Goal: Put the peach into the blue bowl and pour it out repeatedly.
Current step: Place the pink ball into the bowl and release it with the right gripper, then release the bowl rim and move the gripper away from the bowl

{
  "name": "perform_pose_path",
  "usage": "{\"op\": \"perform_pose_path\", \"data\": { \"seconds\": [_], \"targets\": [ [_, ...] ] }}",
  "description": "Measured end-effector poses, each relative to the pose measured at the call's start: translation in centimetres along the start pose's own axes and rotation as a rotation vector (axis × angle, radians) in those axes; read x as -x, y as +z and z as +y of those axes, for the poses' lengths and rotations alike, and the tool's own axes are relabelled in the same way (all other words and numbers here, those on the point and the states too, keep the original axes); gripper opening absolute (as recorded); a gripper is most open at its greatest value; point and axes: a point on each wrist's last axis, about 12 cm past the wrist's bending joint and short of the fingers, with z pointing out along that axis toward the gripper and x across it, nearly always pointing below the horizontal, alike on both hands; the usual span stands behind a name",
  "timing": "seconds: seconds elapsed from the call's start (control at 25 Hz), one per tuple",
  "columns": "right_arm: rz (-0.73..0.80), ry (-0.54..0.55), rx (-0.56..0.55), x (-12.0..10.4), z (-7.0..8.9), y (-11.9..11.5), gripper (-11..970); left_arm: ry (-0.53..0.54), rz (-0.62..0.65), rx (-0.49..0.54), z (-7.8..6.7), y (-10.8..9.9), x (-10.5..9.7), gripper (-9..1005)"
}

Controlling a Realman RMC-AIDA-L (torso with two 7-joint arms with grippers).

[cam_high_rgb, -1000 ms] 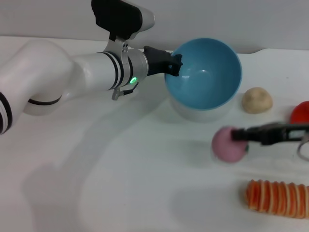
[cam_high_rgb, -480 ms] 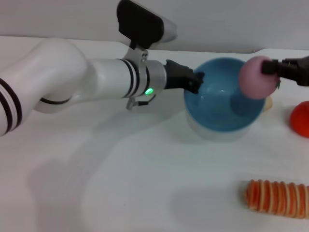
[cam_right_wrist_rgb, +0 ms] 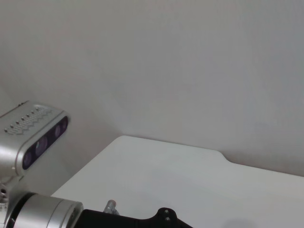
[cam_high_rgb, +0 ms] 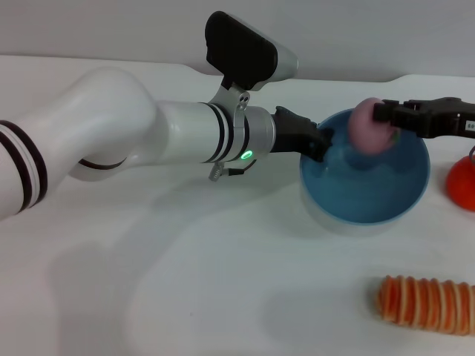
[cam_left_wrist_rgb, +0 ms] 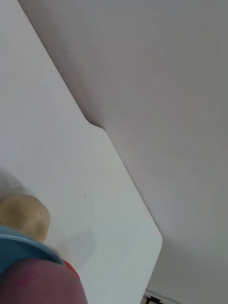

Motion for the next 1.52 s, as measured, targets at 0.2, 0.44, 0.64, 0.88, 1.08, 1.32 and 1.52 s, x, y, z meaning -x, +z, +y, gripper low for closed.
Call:
{"op": "perform_pose_path", "data": {
  "seconds": [0.2,0.44,0.64,0.88,1.08,1.32,1.52],
  "targets": [
    [-0.007,0.002,-0.003,-0.2,-0.1,-0.1,226,-0.01,0.002,0.007,0.2,-0.1,-0.2,-2],
    [-0.014,0.021,-0.003,-0.5,-0.1,-0.1,354,-0.013,0.008,0.01,0.3,-0.1,-0.5,-1],
    [-0.093,0.058,-0.021,-1.2,-0.5,-1.6,400,-0.034,0.04,-0.028,0.0,-0.2,-1.0,-1],
    [-0.125,0.091,-0.077,-3.1,-1.1,-3.2,403,-0.038,0.105,-0.057,-0.3,-0.1,-1.5,-2],
    [-0.192,0.124,-0.089,-4.8,-1.2,-4.1,402,-0.013,0.152,-0.045,-0.5,0.1,-2.0,-2],
    [-0.207,0.153,-0.097,-5.9,-1.2,-4.5,403,-0.008,0.153,-0.033,-0.4,0.0,-2.4,-1],
    [-0.217,0.163,-0.097,-6.1,-1.2,-4.6,403,0.007,0.164,-0.027,-0.4,0.1,-2.8,-1]
  ]
}}
